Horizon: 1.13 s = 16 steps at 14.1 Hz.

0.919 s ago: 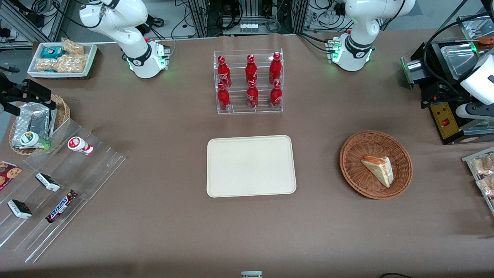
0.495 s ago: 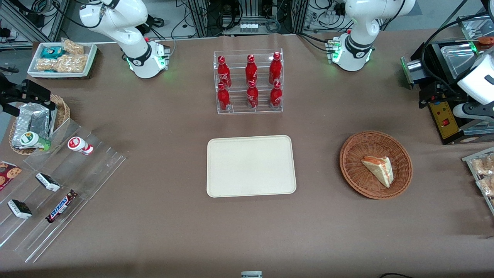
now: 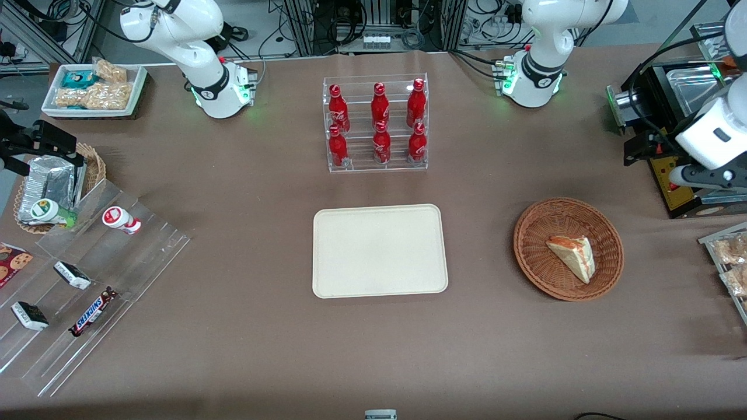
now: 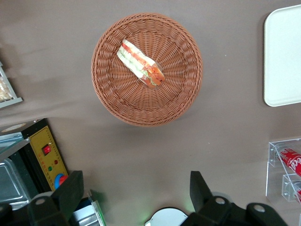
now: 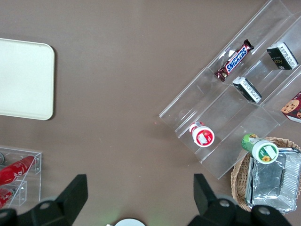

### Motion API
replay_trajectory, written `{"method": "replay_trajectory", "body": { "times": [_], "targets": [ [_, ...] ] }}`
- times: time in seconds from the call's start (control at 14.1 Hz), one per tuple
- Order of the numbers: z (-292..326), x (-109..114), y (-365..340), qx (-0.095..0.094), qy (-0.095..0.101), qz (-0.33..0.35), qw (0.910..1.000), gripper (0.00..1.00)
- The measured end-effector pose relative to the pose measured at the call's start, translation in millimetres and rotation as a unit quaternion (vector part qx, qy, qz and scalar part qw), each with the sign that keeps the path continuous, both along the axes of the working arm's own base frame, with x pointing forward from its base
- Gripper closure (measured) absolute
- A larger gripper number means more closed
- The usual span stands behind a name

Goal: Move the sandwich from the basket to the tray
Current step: 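Lower the left gripper into the basket and grasp the wrapped sandwich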

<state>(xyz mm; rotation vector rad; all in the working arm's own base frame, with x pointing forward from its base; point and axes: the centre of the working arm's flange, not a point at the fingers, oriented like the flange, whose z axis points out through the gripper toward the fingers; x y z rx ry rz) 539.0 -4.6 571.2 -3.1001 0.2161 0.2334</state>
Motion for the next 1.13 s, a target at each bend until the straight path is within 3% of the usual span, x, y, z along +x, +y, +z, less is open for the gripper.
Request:
{"method": "replay_trajectory", "body": {
  "times": [0.35, 0.71, 0.99, 1.13],
  "targets": [
    [-87.2, 13.3, 1.9, -0.002, -0.008, -0.002, 1.0, 0.0],
    [-197.2, 26.7, 4.9, -0.005, -0.002, 0.006, 1.0, 0.0],
    [-276.0, 23.8, 5.4, 0.001, -0.023, 0.087, 0.996, 0.0],
    [-289.8, 26.9, 5.4, 0.009, -0.032, 0.167, 0.9853, 0.0]
  ]
}}
